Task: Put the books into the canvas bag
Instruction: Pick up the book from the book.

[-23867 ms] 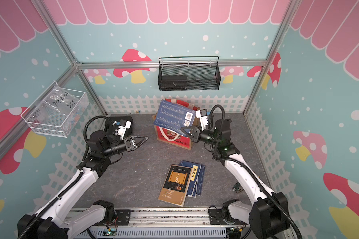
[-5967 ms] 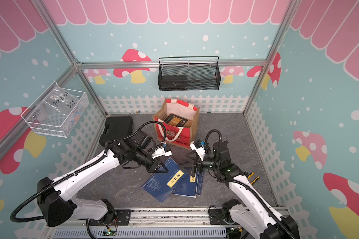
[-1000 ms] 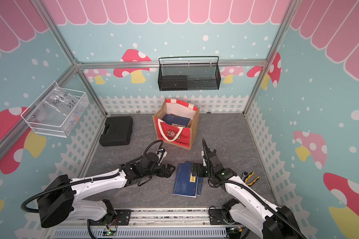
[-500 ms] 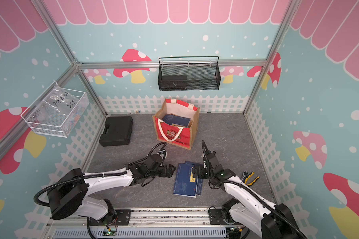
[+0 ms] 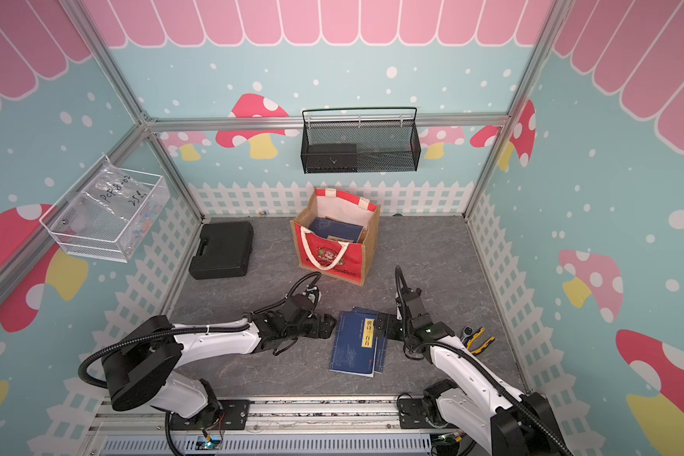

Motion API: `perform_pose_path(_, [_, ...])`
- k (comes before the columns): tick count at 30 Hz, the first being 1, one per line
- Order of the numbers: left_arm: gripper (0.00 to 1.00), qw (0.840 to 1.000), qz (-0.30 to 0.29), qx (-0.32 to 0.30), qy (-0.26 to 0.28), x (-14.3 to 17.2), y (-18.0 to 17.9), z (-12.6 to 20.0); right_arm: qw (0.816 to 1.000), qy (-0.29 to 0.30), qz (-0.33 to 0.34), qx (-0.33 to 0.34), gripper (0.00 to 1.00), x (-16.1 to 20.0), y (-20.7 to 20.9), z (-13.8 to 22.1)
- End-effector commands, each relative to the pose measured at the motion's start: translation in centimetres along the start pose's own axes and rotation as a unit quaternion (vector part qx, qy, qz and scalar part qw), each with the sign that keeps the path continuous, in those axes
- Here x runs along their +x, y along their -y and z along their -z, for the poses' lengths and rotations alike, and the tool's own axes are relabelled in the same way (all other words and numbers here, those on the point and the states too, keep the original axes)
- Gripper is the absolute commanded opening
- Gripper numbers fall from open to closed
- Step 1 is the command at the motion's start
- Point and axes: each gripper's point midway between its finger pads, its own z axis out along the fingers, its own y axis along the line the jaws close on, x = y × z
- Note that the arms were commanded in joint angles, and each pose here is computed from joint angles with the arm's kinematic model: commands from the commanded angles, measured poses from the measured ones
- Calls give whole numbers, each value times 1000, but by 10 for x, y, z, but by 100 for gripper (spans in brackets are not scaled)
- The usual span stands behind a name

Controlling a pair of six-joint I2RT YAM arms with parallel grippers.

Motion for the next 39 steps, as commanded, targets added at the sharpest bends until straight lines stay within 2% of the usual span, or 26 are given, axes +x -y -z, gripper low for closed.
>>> perform_pose_path(1, [99, 1000, 0, 4, 2, -4, 7, -2, 1000, -7, 1, -1, 100, 4, 2, 2])
perform_pose_path(7, [99, 1000, 0, 9, -2, -3, 9, -5, 1000, -15, -4, -7, 100, 10, 2, 1])
perform_pose_path(13, [99, 1000, -4, 15, -9, 0, 11, -11, 998, -1, 7, -57, 100, 10, -12, 4])
perform_pose_path(22, [99, 997, -4, 71, -24, 6, 30, -21, 988, -8, 21, -155, 99, 16, -45, 1])
perform_pose_path(27, [99, 990, -2, 131, -43, 14, 50, -25, 982, -15, 30, -186, 99, 18, -57, -3])
perform_pose_path(31, [99, 983, 7, 171, -62, 21, 62, -30, 977, -33, 16, -212, 99, 26, -62, -12])
perform_pose_path(39, [99, 976, 41, 200, -71, 24, 58, -38, 961, -26, -39, -272, 99, 27, -75, -18])
